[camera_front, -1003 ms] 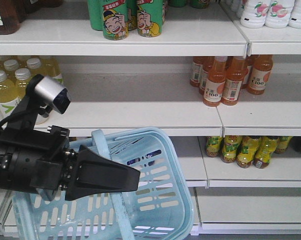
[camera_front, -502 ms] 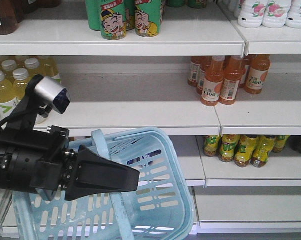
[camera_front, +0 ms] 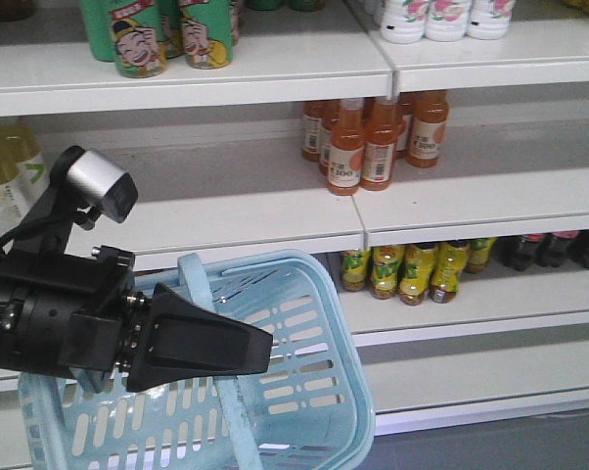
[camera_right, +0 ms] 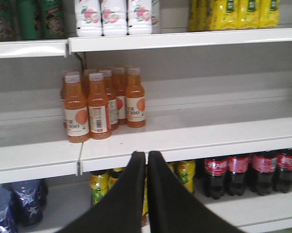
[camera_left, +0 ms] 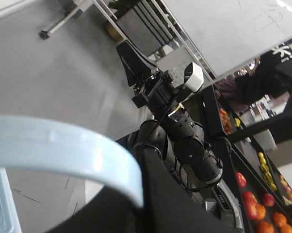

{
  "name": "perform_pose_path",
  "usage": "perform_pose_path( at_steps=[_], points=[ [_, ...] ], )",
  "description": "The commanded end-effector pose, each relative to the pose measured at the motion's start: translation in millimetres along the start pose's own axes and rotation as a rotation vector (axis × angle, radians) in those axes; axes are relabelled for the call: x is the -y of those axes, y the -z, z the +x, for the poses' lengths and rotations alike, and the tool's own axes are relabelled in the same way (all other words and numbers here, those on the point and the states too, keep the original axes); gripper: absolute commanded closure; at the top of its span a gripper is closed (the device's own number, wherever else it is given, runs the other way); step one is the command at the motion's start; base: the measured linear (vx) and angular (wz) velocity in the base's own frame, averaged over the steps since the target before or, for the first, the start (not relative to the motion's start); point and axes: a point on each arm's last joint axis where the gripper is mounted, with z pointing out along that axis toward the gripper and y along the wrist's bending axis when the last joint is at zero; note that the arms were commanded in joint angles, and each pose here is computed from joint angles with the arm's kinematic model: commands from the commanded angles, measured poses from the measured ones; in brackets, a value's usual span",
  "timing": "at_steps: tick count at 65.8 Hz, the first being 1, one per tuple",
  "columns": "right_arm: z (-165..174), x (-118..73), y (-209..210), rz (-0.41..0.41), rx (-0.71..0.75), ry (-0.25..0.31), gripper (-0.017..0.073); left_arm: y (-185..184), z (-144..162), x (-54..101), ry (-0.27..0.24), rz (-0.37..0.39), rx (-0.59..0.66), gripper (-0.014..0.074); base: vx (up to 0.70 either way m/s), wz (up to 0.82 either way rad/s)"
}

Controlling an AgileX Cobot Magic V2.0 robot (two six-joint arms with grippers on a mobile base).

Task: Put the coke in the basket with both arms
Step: 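Turn the base away from the shelf holding the basket in the left gripper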

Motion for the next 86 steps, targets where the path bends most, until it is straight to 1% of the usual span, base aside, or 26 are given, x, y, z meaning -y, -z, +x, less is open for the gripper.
perform_pose_path(
  at_steps=[1,40,86],
  points=[
    [-4.7,-0.2,1.0,0.0,0.078,0.017,0.0561,3.9,-4.6,21.6,-0.027,0.108,0.036,0.0599,-0.04,-0.44],
    [-4.7,-0.2,1.0,0.0,0.078,0.017,0.0561,3.9,-4.6,21.6,-0.027,0.108,0.036,0.0599,-0.05,-0.53],
    [-4.7,-0.2,1.0,0.0,0.078,0.017,0.0561,3.9,-4.8,21.3,-0.027,0.106,0.039,0.06,-0.05,-0.42]
  ],
)
